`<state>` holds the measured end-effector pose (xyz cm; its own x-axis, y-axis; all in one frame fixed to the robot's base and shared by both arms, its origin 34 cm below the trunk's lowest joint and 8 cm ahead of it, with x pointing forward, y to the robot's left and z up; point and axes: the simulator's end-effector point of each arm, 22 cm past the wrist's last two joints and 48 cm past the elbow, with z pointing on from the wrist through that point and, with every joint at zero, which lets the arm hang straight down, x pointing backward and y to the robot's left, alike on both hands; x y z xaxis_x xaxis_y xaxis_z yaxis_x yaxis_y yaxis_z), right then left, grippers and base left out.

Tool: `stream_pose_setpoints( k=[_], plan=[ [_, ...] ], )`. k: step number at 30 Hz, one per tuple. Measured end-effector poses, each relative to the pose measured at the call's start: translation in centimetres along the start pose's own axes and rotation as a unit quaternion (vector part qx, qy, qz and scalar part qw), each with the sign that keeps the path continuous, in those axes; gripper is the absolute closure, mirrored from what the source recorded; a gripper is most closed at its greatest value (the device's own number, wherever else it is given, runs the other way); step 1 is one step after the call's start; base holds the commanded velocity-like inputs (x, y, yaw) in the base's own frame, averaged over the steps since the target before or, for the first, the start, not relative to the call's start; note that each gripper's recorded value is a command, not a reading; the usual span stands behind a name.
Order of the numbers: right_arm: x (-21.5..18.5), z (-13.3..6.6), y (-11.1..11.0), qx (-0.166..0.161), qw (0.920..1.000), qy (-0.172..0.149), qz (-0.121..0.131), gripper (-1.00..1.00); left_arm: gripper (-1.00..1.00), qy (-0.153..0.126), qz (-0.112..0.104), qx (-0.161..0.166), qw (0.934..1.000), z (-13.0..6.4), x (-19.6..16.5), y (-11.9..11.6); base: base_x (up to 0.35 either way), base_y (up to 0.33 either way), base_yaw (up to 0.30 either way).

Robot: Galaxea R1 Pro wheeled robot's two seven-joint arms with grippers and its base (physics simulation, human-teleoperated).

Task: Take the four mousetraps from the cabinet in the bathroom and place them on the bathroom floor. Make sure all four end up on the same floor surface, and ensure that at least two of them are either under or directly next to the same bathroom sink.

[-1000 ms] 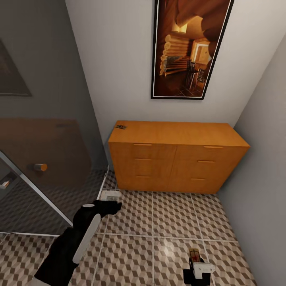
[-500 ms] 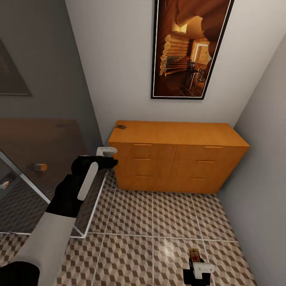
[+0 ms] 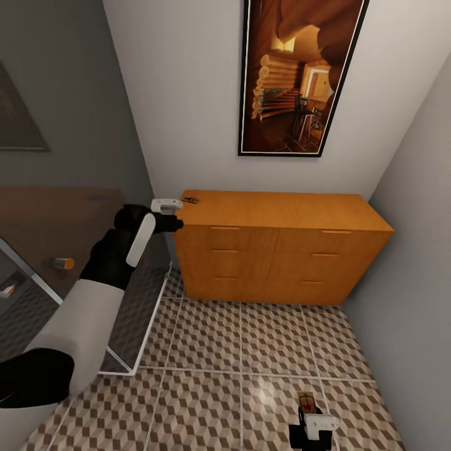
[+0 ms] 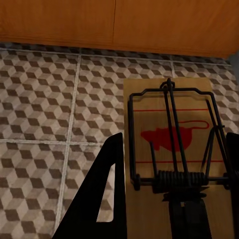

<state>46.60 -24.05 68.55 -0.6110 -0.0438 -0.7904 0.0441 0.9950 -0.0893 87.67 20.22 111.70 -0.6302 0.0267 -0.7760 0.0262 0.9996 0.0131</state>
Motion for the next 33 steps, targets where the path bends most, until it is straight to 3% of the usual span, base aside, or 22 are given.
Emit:
stream_pose_setpoints(
  k=[26,28,33],
  plan=[
    [0.0,0.0,0.0,0.000,1.0000,0.000,0.000,1.00,-1.00,0.013,0.006,0.008,0.9999,0.5,0.6,-0.9,0.000,0.000,0.000],
    [0.0,0.0,0.0,0.000,1.0000,0.000,0.000,1.00,-1.00,0.011,0.010,0.009,0.9999,0.4,0.5,-1.1,0.000,0.000,0.000],
    [0.0,0.0,0.0,0.000,1.0000,0.000,0.000,1.00,-1.00,-0.001,0.043,0.012,0.9990,-0.2,-0.1,-2.8,0.000,0.000,0.000]
  ],
)
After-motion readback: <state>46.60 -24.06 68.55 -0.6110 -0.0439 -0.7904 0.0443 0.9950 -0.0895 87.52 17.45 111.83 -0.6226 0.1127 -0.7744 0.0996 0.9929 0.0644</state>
